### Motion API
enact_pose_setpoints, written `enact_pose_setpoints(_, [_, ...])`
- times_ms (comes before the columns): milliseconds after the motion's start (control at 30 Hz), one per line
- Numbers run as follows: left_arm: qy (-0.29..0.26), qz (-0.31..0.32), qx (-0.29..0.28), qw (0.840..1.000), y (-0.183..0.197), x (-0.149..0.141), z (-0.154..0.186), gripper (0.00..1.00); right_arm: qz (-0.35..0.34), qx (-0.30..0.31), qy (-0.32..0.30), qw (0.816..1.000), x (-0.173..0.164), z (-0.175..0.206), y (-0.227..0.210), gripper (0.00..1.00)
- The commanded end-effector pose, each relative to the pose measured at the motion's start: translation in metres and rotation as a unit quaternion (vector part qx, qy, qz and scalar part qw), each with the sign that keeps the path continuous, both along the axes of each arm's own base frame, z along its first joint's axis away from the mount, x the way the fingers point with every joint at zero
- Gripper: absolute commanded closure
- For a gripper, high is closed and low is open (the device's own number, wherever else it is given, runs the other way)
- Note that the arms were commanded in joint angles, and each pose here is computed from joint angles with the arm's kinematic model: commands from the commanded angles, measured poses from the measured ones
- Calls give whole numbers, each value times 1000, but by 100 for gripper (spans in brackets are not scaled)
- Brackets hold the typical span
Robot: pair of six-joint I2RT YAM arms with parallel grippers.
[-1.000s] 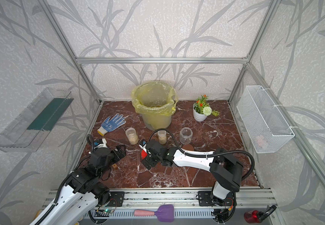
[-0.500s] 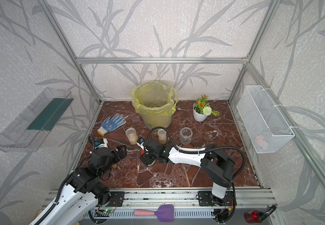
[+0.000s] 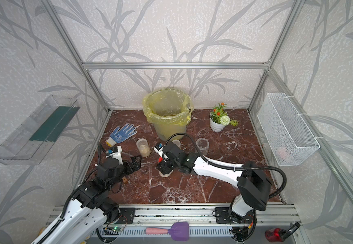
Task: Empty expired oatmeal from jars
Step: Pick up the jar from the center of the board.
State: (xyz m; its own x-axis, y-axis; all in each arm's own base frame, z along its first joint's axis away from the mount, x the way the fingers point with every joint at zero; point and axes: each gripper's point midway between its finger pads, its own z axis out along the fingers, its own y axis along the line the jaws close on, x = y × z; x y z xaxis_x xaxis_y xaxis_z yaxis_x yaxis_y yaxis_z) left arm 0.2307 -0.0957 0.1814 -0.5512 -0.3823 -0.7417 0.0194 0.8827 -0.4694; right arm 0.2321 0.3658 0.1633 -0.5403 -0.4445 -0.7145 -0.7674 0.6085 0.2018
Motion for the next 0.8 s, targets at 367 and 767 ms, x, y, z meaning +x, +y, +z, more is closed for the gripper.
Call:
enact_pose_setpoints(367, [-120, -265, 37, 956, -94, 10, 72, 2, -137, 62, 68, 986, 9, 104, -98, 60])
enact_pose_setpoints(767, [-140, -442, 43, 885, -175, -11, 90, 3, -165, 89, 72, 980, 28, 134, -117, 60])
